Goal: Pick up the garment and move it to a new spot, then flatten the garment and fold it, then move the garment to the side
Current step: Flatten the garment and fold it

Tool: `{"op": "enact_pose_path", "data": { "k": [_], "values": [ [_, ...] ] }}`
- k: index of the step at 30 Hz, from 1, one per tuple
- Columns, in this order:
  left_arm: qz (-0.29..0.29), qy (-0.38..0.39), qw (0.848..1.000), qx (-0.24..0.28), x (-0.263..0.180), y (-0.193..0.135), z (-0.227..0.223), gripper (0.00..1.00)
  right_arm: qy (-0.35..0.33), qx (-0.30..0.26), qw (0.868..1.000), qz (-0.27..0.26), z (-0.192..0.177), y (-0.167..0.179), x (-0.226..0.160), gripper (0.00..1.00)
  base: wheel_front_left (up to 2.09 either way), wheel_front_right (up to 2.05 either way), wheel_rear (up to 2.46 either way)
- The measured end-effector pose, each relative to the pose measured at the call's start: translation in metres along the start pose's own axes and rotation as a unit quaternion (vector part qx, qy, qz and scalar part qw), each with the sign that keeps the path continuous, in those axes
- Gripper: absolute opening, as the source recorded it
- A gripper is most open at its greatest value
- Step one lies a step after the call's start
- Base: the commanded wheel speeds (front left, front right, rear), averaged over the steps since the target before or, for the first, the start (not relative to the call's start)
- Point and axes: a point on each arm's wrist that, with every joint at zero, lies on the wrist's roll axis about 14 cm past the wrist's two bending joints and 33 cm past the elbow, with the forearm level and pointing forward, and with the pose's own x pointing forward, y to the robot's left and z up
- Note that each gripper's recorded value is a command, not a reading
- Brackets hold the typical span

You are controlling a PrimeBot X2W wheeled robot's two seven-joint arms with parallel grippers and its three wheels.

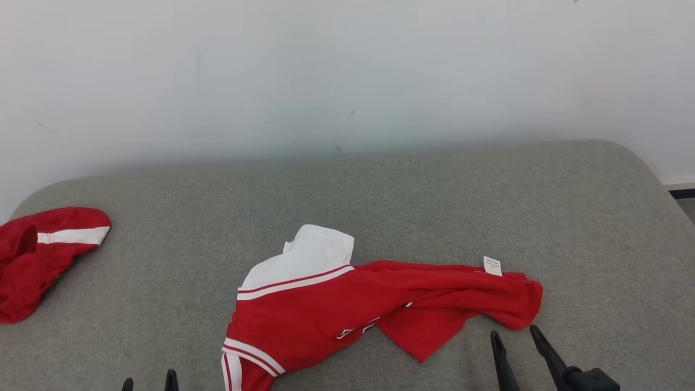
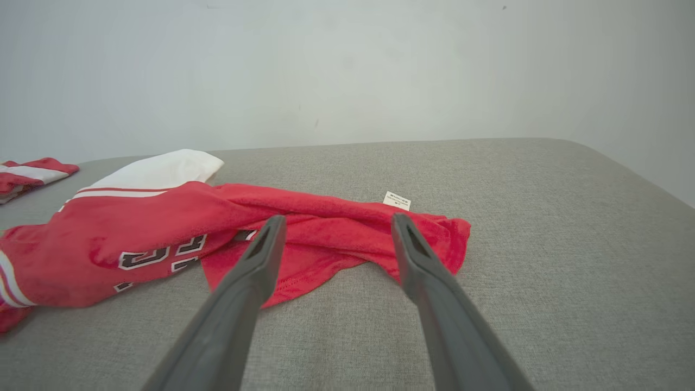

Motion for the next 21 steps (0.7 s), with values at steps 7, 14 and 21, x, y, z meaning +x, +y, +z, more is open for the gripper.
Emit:
{"op": "enact_pose_path", "data": {
  "k": [7,14,21],
  "values": [
    [0.01,0.003,1.0,0.008,-0.009,0.008,-0.001,1.0,-0.017,0.007,1.0,0.019,0.008,0.016,-0.007,1.0,0.0,0.0,0.0],
    [0.014,0.007,1.0,0.01,-0.012,0.01,-0.004,1.0,-0.017,0.01,1.0,0.023,0.008,0.019,-0.006,1.0,0.0,0.0,0.0],
    [0.012,0.013,1.0,0.013,-0.012,0.01,-0.007,1.0,-0.015,0.013,1.0,0.02,0.007,0.018,-0.006,1.0,0.0,0.0,0.0]
  ]
}}
